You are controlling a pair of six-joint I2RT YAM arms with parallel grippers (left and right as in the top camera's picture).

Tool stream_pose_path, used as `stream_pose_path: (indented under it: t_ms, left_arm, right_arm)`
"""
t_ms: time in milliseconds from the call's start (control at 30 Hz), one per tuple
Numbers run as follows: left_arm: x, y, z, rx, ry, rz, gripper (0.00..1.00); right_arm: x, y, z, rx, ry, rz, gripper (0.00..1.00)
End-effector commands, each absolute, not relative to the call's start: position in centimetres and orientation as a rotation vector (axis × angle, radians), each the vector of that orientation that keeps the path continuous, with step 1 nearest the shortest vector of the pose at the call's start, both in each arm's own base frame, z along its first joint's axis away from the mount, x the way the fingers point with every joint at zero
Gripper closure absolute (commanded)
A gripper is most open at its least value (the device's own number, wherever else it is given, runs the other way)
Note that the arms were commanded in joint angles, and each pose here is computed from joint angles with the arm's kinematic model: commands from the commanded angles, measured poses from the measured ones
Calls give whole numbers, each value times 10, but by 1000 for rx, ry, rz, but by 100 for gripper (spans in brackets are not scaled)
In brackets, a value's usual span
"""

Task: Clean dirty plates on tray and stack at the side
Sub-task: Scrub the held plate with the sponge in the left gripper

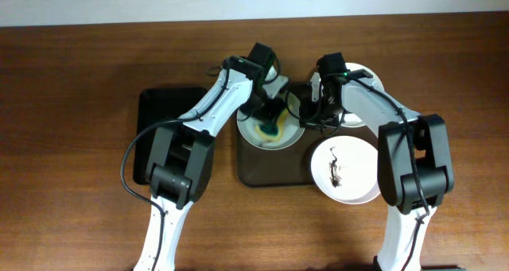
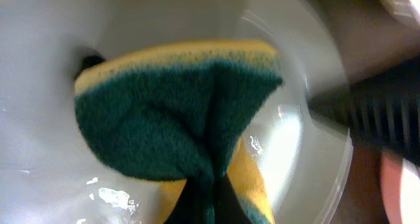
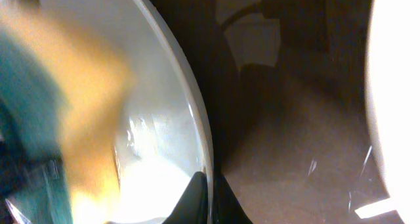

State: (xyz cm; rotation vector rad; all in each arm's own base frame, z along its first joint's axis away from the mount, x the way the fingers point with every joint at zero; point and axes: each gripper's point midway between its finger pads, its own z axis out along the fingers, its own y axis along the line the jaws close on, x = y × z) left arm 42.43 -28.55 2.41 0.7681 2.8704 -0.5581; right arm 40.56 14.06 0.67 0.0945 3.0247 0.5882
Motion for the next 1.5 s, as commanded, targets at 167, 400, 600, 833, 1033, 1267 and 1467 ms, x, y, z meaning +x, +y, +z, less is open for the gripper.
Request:
stream_pose_path:
  t_ms: [167, 400, 600, 833, 1033, 1267, 1467]
  left_arm:
    - [483, -202, 12, 118, 2833, 131, 100]
    - [387, -301, 41, 911, 2842, -1077, 100]
    - [415, -291, 25, 480, 3001, -806, 100]
    - [480, -167, 23, 145, 2750, 512, 100]
    - [369, -255, 7, 1175, 3001, -391, 100]
    - [396, -283, 8, 1277, 2779, -419, 100]
    - [479, -215, 17, 505, 2740, 329, 100]
  right_arm:
    - [391, 135, -7, 233, 3085, 641, 96]
    - [386, 126, -13, 286, 3036, 869, 96]
    - [388, 129, -13, 274, 3030, 875, 96]
    - [388, 129, -13, 272, 3028, 874, 96]
    - [388, 129, -13, 272, 3026, 875, 96]
    - [388, 129, -13, 272, 3027, 875, 96]
    - [388, 128, -13, 273, 3030, 867, 96]
